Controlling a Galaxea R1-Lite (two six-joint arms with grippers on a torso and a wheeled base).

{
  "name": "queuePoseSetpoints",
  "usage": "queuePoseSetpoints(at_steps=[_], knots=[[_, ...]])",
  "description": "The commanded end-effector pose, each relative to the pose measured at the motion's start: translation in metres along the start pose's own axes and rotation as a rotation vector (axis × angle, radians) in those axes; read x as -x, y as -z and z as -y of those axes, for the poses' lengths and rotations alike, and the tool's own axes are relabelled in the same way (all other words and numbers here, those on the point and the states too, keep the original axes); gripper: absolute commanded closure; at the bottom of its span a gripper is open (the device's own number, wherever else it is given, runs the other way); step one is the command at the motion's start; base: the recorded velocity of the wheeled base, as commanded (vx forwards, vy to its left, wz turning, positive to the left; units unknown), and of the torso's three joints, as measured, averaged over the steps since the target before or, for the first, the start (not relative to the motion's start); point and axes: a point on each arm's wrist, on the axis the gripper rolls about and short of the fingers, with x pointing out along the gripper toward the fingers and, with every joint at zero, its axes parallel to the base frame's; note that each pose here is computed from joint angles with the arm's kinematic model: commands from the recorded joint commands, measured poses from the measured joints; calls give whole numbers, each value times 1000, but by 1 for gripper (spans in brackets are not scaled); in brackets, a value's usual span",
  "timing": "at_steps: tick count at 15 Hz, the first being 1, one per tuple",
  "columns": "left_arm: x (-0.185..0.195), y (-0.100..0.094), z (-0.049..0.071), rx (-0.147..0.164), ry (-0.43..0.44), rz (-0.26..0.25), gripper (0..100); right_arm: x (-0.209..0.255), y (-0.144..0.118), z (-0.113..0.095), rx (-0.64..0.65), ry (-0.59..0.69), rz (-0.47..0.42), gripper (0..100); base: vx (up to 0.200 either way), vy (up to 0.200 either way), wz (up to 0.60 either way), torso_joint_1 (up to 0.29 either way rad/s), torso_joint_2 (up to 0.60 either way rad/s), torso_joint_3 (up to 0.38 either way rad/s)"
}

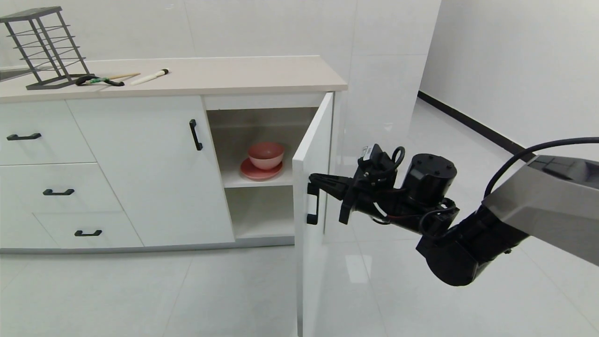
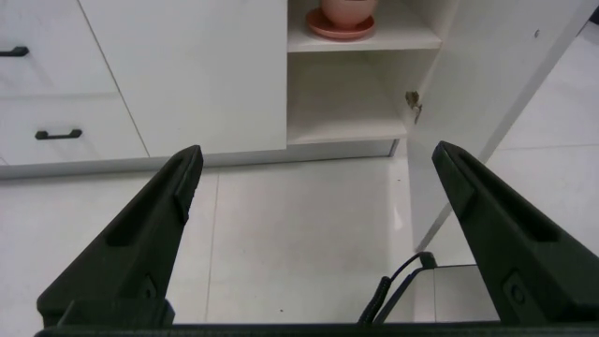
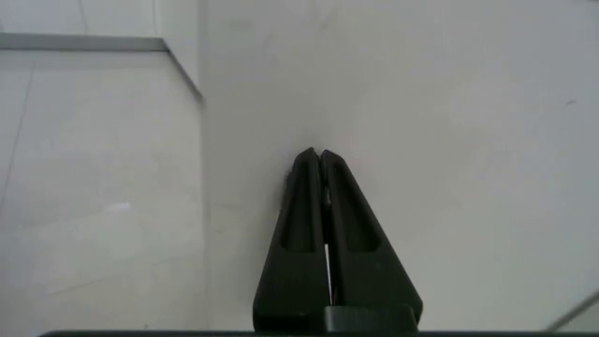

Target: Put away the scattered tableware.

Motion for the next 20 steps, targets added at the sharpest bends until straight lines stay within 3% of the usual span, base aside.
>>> queuePoseSetpoints(at_steps=[1,10,16,20], knots=[[0,0,0,3,0,0,0,-4,5,1,-3,-3,-4,100,0,0,0,0,0,0],[0,0,0,1,-2,0,0,-30,12,-1,13,-32,37,100,0,0,0,0,0,0],[0,0,0,1,-2,0,0,-68,10,6,19,-6,135,100,0,0,0,0,0,0],[0,0,0,3,0,0,0,-70,13,6,18,-3,137,100,0,200,0,1,4,2]])
